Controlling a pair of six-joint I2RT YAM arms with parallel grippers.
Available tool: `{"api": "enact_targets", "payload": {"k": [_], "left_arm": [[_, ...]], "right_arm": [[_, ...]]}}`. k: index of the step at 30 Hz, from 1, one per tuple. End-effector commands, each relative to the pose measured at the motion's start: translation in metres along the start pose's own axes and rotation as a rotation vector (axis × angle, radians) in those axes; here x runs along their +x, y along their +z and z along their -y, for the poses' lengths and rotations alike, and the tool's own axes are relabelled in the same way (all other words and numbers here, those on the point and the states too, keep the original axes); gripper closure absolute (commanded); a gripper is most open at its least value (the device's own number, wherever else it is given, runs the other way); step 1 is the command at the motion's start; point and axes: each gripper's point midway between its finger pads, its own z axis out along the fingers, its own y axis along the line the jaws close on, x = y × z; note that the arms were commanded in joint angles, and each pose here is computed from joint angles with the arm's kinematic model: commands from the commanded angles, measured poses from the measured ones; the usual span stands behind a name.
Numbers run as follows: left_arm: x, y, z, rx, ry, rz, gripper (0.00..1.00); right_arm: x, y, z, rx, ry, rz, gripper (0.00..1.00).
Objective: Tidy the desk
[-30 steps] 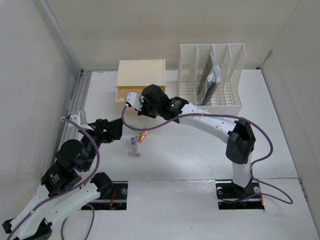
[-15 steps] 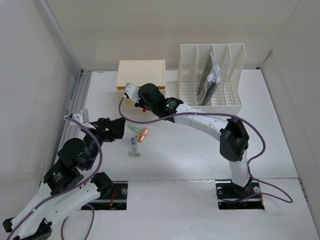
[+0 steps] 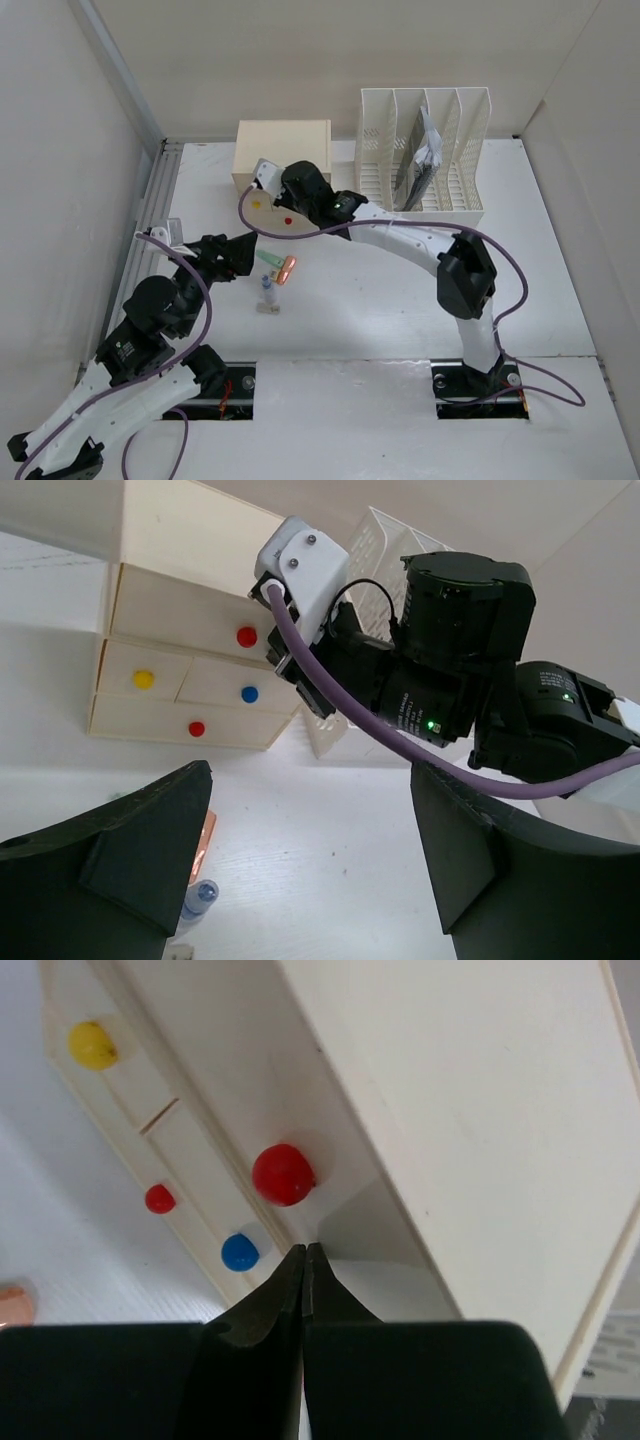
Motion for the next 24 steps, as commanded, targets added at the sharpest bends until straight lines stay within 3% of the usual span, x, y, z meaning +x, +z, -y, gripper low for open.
{"api": "enact_targets", "payload": {"k": [1,3,4,6,7,10,11,13,14,15,17,20,21,22,23,24], "left_arm": [[-0.003,0.008,0.003,-0.002,-0.044,0.042,0.24],[-0.003,0.012,-0.002,-0.033,-0.063,0.070,0.27],[-0.002,0.015,-0.006,-0.052,-0.069,0.091,0.31],[-0.001,0.018,-0.009,-0.066,-0.091,0.113,0.36],[0.004,0.023,-0.009,-0.069,-0.095,0.107,0.39],[0.012,0.038,-0.008,-0.099,-0.096,0.105,0.53],[0.014,0.043,-0.011,-0.124,-0.100,0.108,0.56],[0.021,0.054,-0.013,-0.146,-0.107,0.113,0.58],[0.028,0.065,-0.015,-0.161,-0.104,0.099,0.60],[0.035,0.071,-0.017,-0.161,-0.099,0.088,0.61],[0.045,0.086,-0.014,-0.118,-0.137,0.076,0.62],[0.052,0.106,0.006,0.018,-0.158,0.022,0.62],[0.047,0.115,0.002,0.025,-0.155,0.018,0.62],[0.048,0.122,0.009,0.070,-0.133,-0.008,0.58],[0.039,0.125,0.039,0.214,-0.113,-0.066,0.55],[0.055,0.143,0.037,0.224,-0.086,-0.147,0.52]], "right_arm": [[-0.042,-0.040,0.008,-0.171,-0.002,0.207,0.95],[-0.069,-0.092,-0.002,-0.349,-0.024,0.354,0.70],[-0.069,-0.116,0.012,-0.321,-0.020,0.368,0.28],[-0.067,-0.133,0.035,-0.232,-0.007,0.370,0.03],[-0.063,-0.136,0.056,-0.166,0.012,0.371,0.00],[-0.039,-0.149,0.102,-0.128,0.118,0.357,0.00],[-0.028,-0.149,0.106,-0.159,0.164,0.331,0.26],[-0.032,-0.161,0.108,-0.288,0.248,0.385,0.58],[-0.019,-0.160,0.117,-0.310,0.279,0.376,0.82],[-0.014,-0.161,0.113,-0.355,0.297,0.378,0.87],[-0.006,-0.171,0.107,-0.448,0.319,0.417,0.88],[0.002,-0.183,0.111,-0.482,0.332,0.470,0.75],[0.005,-0.185,0.114,-0.470,0.343,0.473,0.65],[0.010,-0.184,0.113,-0.469,0.344,0.478,0.64],[0.008,-0.191,0.114,-0.462,0.339,0.488,0.62],[0.013,-0.190,0.123,-0.436,0.344,0.486,0.57]]}}
